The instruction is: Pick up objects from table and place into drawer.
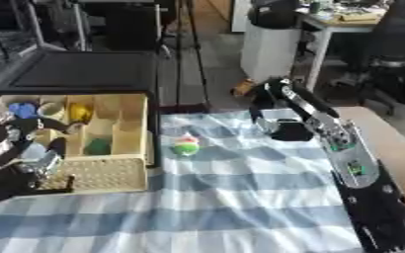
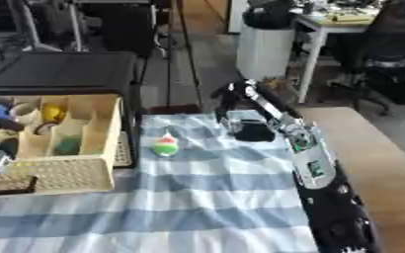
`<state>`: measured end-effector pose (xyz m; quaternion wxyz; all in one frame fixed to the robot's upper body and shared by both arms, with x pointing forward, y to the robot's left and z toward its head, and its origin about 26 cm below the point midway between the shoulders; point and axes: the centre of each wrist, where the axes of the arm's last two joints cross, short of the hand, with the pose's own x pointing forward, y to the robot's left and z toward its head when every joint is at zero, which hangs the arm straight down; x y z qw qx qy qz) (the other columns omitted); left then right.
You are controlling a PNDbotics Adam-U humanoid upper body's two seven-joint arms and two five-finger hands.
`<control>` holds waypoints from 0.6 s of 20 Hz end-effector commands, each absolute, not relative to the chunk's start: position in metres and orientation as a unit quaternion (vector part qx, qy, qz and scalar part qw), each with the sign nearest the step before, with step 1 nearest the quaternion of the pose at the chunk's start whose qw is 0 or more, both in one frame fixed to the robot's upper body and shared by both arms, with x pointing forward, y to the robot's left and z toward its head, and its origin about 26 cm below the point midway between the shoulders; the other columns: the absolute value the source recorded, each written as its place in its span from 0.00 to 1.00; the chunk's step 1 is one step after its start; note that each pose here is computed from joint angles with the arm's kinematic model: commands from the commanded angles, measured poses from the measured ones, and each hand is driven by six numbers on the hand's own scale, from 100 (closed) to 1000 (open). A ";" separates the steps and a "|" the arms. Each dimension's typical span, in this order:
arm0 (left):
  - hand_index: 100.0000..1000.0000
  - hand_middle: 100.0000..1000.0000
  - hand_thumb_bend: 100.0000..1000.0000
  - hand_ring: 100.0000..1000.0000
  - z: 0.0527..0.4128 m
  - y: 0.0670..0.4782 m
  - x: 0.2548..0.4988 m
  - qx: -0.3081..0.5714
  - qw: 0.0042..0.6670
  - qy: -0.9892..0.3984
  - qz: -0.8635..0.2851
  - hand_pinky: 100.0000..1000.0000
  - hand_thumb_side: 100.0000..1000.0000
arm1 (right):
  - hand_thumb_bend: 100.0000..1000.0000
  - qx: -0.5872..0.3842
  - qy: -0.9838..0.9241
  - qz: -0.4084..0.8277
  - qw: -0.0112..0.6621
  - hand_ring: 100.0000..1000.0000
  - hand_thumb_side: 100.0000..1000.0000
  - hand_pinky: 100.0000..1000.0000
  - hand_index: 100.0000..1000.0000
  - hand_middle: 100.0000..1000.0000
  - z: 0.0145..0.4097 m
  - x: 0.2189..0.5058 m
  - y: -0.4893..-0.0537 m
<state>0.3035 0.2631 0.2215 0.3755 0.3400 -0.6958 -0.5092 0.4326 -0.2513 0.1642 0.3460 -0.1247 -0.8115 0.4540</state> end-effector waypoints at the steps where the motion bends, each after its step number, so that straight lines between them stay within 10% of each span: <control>1: 0.77 0.00 0.05 0.00 0.232 0.266 0.301 0.322 0.363 -0.743 -0.460 0.00 1.00 | 0.00 -0.133 -0.810 0.463 0.334 0.52 0.13 0.55 0.74 0.45 0.177 0.444 -0.257; 12: 0.76 0.00 0.06 0.00 0.226 0.266 0.301 0.225 0.360 -0.818 -0.389 0.00 1.00 | 0.00 -0.131 -0.746 0.532 0.378 0.64 0.11 0.63 0.85 0.61 0.163 0.485 -0.235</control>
